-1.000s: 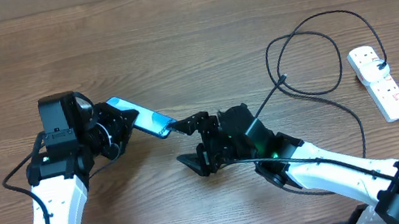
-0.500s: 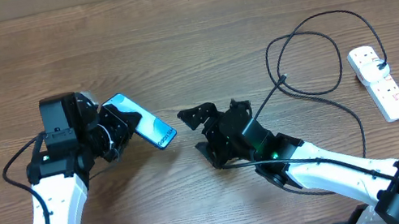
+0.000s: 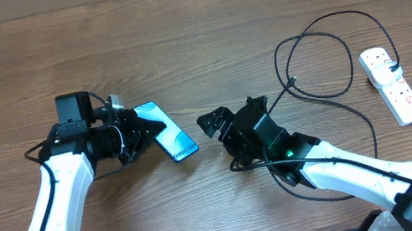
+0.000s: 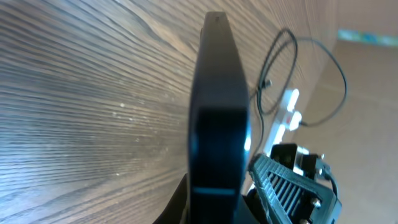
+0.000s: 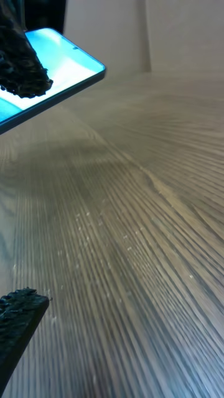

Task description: Plug charger to phone and switch on socket

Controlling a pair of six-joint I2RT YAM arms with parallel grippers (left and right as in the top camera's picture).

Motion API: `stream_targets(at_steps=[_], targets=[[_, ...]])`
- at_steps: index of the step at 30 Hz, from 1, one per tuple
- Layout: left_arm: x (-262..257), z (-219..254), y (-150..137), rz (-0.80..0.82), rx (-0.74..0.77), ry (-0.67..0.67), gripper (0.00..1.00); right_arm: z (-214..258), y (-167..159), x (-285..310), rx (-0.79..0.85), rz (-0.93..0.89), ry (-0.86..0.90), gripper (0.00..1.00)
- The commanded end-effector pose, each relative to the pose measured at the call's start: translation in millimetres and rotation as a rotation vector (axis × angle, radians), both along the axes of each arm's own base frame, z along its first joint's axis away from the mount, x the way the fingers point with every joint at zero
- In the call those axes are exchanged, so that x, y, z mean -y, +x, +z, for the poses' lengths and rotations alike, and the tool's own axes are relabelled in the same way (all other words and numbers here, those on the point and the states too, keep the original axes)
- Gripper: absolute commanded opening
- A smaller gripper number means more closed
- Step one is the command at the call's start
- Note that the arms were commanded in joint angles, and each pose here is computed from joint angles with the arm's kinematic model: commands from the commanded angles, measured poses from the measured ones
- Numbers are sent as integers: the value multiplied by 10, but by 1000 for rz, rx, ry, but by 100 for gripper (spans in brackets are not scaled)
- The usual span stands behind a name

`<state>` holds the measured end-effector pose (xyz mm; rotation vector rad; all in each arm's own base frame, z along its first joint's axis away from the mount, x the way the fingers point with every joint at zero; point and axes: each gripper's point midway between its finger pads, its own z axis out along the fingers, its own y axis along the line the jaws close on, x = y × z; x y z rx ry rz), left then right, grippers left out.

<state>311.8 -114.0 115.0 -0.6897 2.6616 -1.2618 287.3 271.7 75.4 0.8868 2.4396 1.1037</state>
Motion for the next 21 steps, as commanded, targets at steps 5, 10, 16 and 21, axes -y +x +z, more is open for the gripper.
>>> stream_targets(at_steps=[5, 10, 16, 21], targets=[[171, 71, -46, -97, 24, -114, 4, 177, 12, 603, 99, -64, -253, 100], [167, 82, -3, -99, 51, -109, 4, 123, -118, 1212, 75, -199, -502, 99], [167, 97, 32, -100, 73, -108, 4, 139, -57, 1458, 77, -201, -568, 100], [166, 97, 33, -100, 73, -108, 4, 73, 59, 1755, -2, -182, -507, 100]])
